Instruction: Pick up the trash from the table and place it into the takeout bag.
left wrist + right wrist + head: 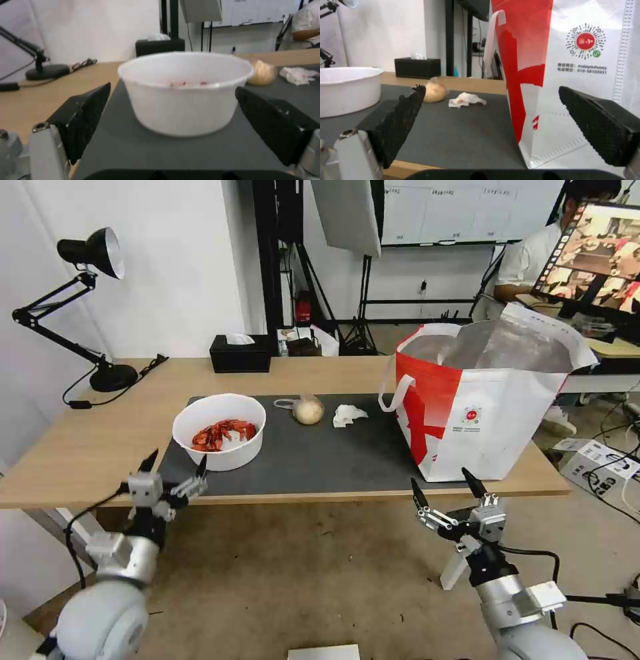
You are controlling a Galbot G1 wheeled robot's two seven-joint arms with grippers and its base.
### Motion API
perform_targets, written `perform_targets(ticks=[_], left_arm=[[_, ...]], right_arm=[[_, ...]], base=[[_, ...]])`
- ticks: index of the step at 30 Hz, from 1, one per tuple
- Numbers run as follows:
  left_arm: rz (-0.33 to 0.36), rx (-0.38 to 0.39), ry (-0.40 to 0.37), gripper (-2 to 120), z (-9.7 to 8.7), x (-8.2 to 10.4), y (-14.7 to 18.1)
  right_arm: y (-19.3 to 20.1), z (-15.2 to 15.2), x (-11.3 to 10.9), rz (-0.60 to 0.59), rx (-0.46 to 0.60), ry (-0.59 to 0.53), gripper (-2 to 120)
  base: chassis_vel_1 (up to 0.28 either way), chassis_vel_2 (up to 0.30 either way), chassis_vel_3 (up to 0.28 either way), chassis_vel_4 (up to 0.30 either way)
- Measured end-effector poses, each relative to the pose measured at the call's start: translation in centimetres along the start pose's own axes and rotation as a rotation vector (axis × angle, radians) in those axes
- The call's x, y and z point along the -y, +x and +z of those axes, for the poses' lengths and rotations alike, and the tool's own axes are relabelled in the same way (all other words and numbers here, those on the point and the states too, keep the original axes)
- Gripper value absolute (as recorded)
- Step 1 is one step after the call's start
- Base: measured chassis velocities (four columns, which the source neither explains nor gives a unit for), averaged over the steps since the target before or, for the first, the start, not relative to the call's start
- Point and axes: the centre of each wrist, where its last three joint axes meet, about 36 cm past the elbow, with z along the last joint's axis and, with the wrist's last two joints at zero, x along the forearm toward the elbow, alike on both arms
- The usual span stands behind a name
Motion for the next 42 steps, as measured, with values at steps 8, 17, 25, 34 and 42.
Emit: perform_targets(ticks=[8, 17, 25, 34, 42], left_arm=[[0.001, -0.086, 0.041, 100, 2.1, 0.4, 3.7], [0.0, -0.128, 0.053, 100, 3.1, 0.1, 5.4], [0.006, -0.128, 0.056, 100, 3.6, 0.5, 6.2], [0.014, -0.126, 0.051, 100, 3.6, 0.6, 6.2], [0.024, -0.115, 0.046, 100, 3.5, 0.6, 5.8]], right_arm=[[0.2, 0.5, 0.0, 0.004, -0.012, -0.002, 100], [0.6, 0.9, -0.2, 0.012, -0.027, 0.0, 100], [0.7, 1.2, -0.1, 0.016, -0.037, -0.001, 100], [0.5, 1.4, -0.1, 0.014, -0.039, 0.0, 100], [-0.1, 1.5, 0.0, 0.002, -0.033, 0.001, 100]], base=[[0.0, 0.0, 0.0, 0.0], [0.0, 0.0, 0.0, 0.0], [0.0, 0.0, 0.0, 0.0], [0.0, 0.0, 0.0, 0.0], [0.0, 0.0, 0.0, 0.0]])
